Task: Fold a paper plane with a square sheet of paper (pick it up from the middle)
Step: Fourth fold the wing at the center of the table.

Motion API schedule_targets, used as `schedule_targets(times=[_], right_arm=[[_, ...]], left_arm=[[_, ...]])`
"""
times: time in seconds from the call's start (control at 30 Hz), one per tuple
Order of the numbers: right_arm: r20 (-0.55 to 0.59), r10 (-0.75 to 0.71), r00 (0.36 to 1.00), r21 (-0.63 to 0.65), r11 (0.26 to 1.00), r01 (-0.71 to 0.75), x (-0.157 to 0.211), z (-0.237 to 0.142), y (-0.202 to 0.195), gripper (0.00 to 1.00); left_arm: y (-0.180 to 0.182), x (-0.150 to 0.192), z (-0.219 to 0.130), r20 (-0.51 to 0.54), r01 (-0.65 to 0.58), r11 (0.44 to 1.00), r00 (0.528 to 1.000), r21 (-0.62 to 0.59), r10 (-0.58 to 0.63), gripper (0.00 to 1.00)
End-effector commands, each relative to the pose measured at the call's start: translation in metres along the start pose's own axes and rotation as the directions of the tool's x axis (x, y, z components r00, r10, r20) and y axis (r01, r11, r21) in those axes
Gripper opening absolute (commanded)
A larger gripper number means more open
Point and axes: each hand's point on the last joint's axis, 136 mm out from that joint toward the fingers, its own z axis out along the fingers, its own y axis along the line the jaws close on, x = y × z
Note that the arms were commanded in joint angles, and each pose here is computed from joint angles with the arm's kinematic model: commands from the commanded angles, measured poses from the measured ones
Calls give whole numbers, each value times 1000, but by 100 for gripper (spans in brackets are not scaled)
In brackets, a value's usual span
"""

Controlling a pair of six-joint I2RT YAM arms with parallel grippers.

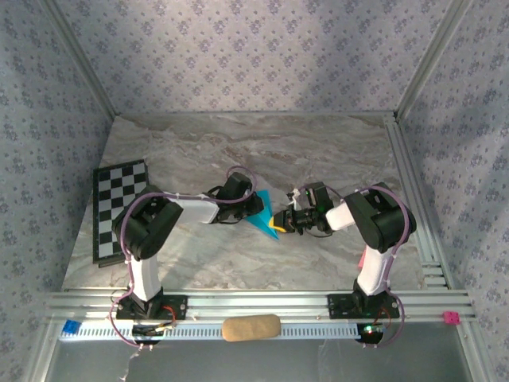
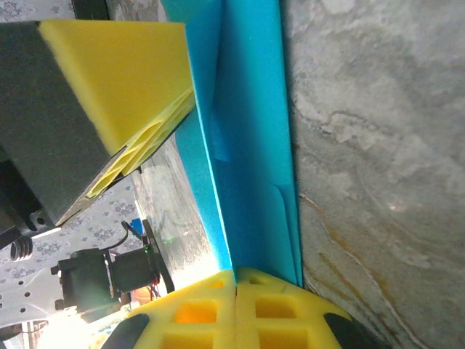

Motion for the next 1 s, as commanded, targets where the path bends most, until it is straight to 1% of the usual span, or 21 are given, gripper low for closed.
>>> schedule_targets(times=[0.0,0.1,0.13,0.2,0.3,0.47,0.6,0.73,0.97], right_arm=[[21,208,978,217,954,-208,23,0,-66,0],[28,202,979,209,957,-203,21,-2,-61,0],[33,200,979,207,957,-202,19,-2,-60,0],[35,199,979,203,958,-202,17,-2,-57,0],[42,201,979,197,959,-205,15,-2,-56,0],[45,195,980,186,962,-200,13,-2,-52,0],[51,188,981,177,965,-194,12,-3,-48,0],[48,176,983,165,969,-182,13,-4,-40,0],[53,174,983,188,965,-181,15,-6,-41,0]], left_arm=[[-12,-8,-11,30,-20,999,999,38,19,26],[-5,-12,-24,76,-20,1000,997,-18,22,34],[0,-12,-27,84,-10,999,996,-40,14,34],[5,-10,-33,99,10,999,995,-45,-6,33],[17,-4,-34,92,42,996,995,-84,-34,27],[25,11,-22,19,50,993,999,-110,-48,17],[33,24,-21,-2,53,984,999,-167,-54,15],[41,35,-22,-17,64,978,997,-197,-69,11],[50,42,-28,8,81,969,997,-232,-82,10]])
